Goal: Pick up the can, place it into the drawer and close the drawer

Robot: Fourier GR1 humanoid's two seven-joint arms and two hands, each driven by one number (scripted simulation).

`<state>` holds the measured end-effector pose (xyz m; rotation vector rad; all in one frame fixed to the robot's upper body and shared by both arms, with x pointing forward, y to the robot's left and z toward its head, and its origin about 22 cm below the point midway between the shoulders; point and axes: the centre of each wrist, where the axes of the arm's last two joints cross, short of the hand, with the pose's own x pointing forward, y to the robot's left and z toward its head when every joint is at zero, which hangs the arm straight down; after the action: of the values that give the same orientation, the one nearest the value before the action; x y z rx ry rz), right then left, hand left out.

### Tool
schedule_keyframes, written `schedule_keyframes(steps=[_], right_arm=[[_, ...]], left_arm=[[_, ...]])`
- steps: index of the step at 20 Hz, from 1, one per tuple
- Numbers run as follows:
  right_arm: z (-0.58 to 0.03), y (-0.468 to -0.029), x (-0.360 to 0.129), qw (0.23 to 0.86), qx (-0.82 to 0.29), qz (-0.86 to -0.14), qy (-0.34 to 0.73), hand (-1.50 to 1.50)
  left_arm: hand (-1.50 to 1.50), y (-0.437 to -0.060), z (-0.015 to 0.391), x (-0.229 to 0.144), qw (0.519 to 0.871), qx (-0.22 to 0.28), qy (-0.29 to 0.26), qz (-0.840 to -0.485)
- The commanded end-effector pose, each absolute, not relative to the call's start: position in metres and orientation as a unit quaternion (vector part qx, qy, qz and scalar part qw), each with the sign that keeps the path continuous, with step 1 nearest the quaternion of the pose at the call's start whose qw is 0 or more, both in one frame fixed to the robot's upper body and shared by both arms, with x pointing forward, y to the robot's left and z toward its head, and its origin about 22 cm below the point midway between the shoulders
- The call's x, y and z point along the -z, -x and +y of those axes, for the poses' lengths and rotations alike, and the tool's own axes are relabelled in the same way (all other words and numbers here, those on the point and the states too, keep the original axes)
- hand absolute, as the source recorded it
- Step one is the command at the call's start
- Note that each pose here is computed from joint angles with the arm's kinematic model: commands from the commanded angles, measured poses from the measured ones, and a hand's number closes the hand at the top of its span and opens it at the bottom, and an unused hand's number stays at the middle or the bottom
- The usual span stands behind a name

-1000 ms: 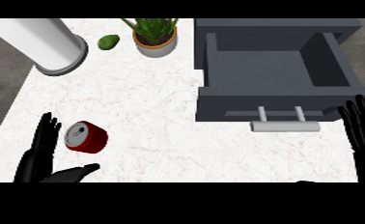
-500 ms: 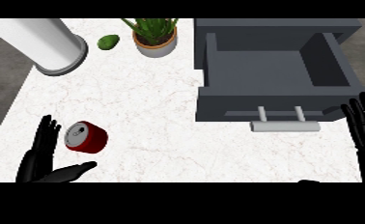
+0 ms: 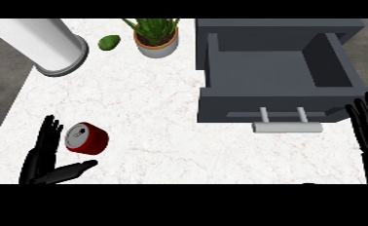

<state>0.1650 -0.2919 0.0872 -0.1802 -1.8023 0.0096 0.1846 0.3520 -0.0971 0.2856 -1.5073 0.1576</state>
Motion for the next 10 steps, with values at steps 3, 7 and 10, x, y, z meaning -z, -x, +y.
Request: schedule_keyframes(steps=[3,7,10], right_arm=[[-0.289,-0.17,-0.094,0.625,-0.008,-0.777,0.078,-1.5],[-0.291,-0.166,-0.095,0.619,0.002,-0.781,0.08,-1.5],[-0.296,-0.156,-0.083,0.617,-0.001,-0.783,0.079,-1.5]], left_arm=[[-1.5,-0.197,0.339,0.108,0.728,-0.064,-0.123,-0.671],[-1.5,-0.201,0.333,0.096,0.724,-0.067,-0.123,-0.676],[-1.5,-0.21,0.319,0.111,0.719,-0.074,-0.123,-0.68]])
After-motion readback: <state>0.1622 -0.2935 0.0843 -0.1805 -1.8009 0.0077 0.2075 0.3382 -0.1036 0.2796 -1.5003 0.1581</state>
